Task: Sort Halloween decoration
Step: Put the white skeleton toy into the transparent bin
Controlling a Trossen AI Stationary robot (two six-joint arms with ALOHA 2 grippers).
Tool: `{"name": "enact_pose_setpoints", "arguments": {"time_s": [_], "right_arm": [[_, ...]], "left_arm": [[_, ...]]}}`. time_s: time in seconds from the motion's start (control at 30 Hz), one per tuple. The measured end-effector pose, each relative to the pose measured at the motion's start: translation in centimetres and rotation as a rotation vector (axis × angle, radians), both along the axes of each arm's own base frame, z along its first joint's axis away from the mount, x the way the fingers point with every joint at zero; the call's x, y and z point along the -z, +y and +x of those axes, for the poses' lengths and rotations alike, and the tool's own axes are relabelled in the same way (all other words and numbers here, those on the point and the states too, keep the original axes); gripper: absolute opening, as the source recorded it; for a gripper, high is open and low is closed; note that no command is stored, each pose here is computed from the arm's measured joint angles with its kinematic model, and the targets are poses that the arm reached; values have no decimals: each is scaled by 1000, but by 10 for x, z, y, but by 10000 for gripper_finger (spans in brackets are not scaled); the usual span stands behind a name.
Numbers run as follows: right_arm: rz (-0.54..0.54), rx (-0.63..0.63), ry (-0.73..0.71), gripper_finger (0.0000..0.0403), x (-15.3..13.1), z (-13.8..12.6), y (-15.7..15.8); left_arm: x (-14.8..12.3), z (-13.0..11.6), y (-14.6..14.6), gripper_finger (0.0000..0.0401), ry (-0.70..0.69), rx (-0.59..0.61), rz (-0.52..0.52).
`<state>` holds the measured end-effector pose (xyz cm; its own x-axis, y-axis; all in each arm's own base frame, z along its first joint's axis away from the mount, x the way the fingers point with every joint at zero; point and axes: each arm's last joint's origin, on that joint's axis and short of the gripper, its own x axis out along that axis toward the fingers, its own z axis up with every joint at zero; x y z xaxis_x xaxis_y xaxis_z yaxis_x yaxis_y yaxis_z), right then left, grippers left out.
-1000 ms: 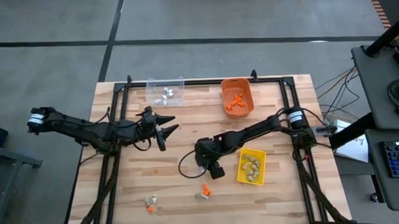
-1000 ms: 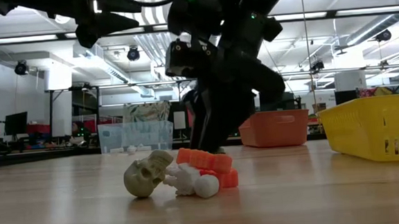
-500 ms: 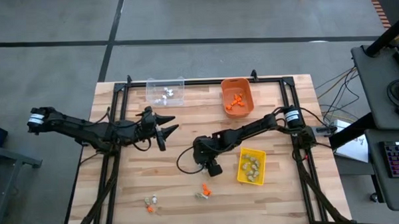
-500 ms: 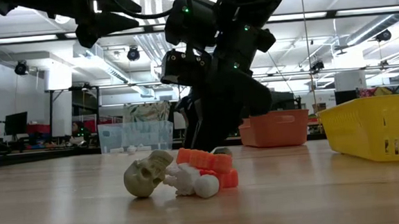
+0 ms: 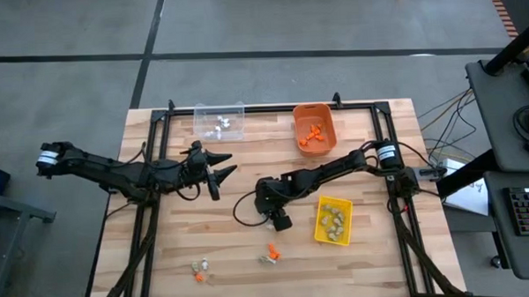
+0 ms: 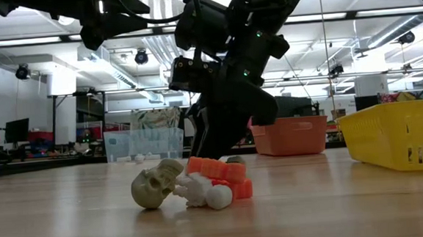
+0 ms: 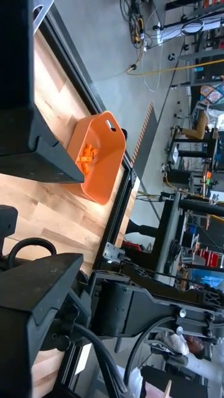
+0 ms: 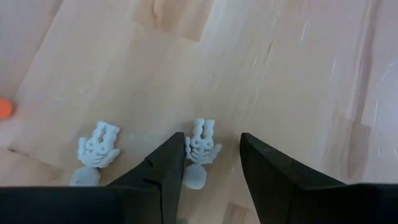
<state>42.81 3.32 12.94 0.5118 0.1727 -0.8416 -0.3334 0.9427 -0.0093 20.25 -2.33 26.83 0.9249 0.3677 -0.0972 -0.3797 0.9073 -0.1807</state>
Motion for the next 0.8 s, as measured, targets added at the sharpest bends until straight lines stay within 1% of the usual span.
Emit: {"name": "enact_pose_setpoints", "arguments": {"time_s": [0.3, 0.37, 0.5, 0.53, 0.7, 0.8], "right_arm": [[4, 6, 7, 145, 1, -1, 0], [8, 2, 11, 125, 2, -1, 0], [57, -29, 18, 40, 6, 0, 0], [60, -37, 19, 27, 8, 0, -1], [65, -30, 16, 23, 8, 1, -3], [61, -26, -1, 22, 1, 2, -6]], "left_arm": [[0, 0, 0, 176, 0, -1, 0], [0, 0, 0, 176, 0, -1, 0], [0, 0, 0, 176, 0, -1, 0], [0, 0, 0, 176, 0, -1, 0], [0, 0, 0, 176, -2, -1, 0], [-3, -3, 1, 176, -12, 0, 5]]}}
